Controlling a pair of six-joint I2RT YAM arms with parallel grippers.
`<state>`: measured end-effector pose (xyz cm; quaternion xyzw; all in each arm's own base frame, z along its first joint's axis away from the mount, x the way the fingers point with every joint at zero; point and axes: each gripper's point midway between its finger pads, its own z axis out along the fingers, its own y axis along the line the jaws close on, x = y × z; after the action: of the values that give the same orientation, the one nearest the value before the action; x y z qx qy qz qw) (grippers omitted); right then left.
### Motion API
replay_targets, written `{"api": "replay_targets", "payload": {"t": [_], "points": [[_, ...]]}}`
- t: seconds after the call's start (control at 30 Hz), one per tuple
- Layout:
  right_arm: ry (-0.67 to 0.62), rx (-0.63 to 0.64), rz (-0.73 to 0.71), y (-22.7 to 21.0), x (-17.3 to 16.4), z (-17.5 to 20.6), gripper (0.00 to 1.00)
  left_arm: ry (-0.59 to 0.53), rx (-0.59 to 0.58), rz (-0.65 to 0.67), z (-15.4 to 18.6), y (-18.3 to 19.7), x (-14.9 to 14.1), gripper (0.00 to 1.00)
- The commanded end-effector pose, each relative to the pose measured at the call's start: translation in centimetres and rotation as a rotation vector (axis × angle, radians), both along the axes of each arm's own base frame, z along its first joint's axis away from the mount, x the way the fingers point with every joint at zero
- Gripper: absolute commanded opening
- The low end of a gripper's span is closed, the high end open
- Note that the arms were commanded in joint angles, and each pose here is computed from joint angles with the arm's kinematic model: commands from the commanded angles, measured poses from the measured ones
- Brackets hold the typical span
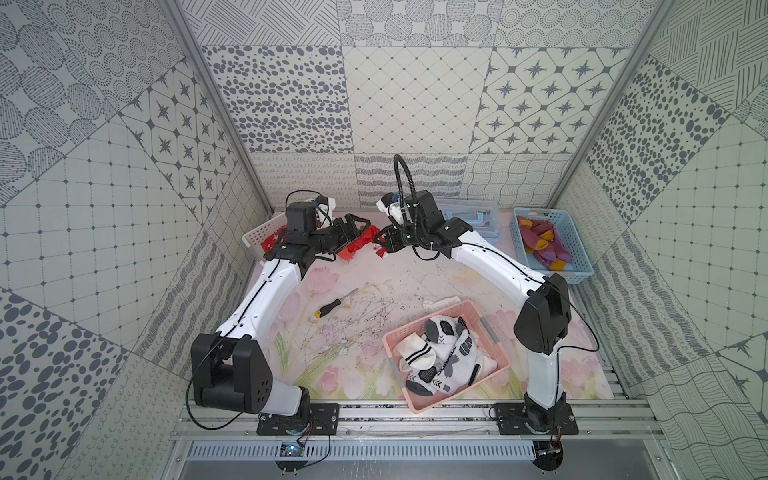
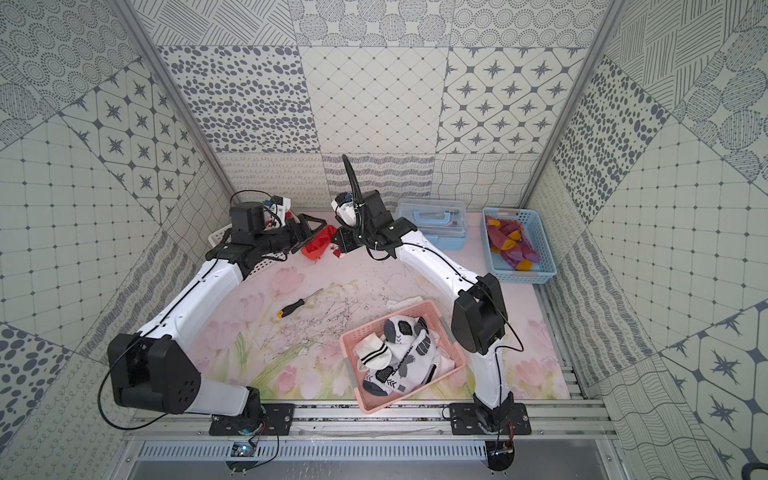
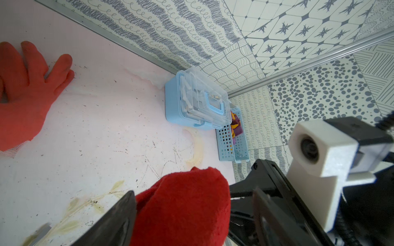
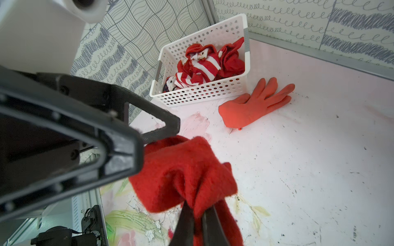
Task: Sort the socks into the basket by color
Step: Place the sock in the bin.
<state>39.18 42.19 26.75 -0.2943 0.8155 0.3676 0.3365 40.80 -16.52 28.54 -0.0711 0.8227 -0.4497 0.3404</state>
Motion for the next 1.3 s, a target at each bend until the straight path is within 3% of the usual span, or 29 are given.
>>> {"api": "replay_targets", "payload": {"t": [0.0, 0.27, 0.3, 0.47, 0.67, 0.77, 0.93, 1.03, 1.1, 1.27], "points": [[-0.062, 0.089, 0.017, 0.6, -0.6, 3.8, 0.00, -0.079, -0.109, -0.036, 3.1, -1.7, 0.1, 0.85], [-0.079, 0.124, 0.015, 0.8, -0.6, 4.9, 0.00, -0.054, -0.135, -0.073, 2.7, -3.0, -0.4, 0.75], [-0.081, 0.128, 0.016, 0.8, -0.6, 5.1, 0.00, -0.047, -0.139, -0.084, 2.6, -3.3, -0.5, 0.70], [-0.083, 0.139, 0.026, 0.9, -0.8, 5.5, 0.00, -0.032, -0.133, -0.078, 2.2, -3.5, -0.5, 0.31], [-0.080, 0.140, 0.034, 0.8, -1.0, 5.6, 0.00, -0.040, -0.113, -0.076, 2.4, -3.6, -0.2, 0.04], [-0.075, 0.132, 0.032, 0.8, -1.0, 5.6, 0.22, -0.056, -0.080, -0.064, 2.6, -3.3, 0.0, 0.00], [-0.069, 0.109, 0.005, 0.1, -0.6, 5.5, 0.68, -0.059, 0.005, -0.050, 2.7, -2.5, 0.1, 0.00], [-0.059, 0.103, -0.029, -1.0, -0.1, 5.6, 0.86, -0.048, 0.042, -0.034, 2.7, -1.4, 0.4, 0.00], [-0.052, 0.099, -0.056, -1.9, 0.2, 5.6, 0.96, -0.039, 0.051, -0.019, 2.7, -0.5, 0.8, 0.00], [-0.047, 0.075, -0.131, -4.4, 1.1, 5.8, 0.98, -0.021, 0.106, 0.046, 2.8, 2.7, 2.1, 0.00]]}}
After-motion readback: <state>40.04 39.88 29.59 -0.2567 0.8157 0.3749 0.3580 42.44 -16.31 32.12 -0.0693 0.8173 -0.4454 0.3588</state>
